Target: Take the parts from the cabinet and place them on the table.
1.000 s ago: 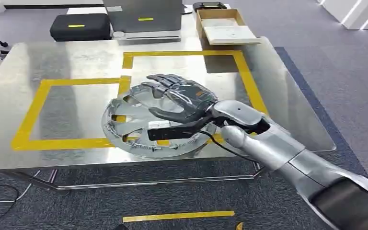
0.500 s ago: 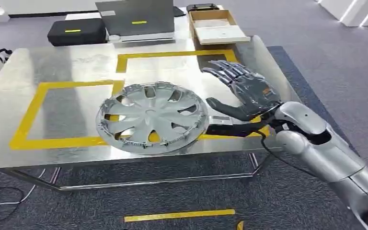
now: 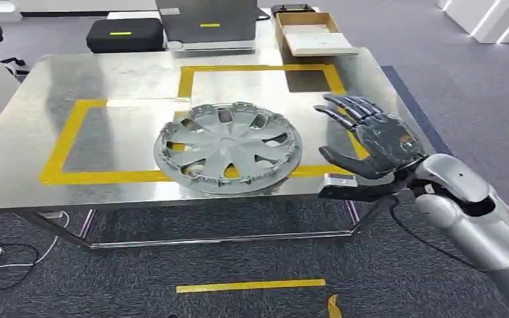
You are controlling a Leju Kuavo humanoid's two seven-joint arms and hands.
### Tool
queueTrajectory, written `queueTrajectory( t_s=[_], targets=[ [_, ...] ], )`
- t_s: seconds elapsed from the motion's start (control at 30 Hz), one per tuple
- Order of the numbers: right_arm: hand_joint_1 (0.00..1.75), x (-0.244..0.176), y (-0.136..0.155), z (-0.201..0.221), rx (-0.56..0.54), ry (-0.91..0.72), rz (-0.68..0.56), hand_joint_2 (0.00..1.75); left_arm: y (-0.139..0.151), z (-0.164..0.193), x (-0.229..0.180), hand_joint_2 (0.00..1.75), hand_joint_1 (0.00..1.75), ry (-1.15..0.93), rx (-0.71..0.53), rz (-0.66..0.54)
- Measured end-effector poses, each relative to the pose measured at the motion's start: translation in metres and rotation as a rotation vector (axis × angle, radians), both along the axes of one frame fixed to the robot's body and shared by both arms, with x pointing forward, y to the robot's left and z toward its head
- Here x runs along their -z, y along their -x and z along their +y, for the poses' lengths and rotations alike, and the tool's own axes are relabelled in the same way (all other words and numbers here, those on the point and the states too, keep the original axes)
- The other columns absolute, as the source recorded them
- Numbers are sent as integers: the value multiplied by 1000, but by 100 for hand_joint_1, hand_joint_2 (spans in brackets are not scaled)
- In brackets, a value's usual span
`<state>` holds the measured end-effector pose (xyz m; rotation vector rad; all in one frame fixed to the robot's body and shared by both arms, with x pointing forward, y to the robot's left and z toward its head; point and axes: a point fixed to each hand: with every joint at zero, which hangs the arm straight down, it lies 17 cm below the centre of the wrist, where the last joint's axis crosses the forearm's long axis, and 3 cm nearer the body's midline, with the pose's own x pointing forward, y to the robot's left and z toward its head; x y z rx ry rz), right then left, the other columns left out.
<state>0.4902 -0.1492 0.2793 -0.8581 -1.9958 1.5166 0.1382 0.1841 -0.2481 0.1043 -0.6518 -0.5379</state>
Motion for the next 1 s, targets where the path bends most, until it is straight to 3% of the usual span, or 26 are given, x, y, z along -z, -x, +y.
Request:
queueTrajectory(
  t_s=[1.0],
  targets=[
    [0,8,2,-20,41,18,-3,0,-9,2,-2,0,0,8,-48,-14]
  ],
)
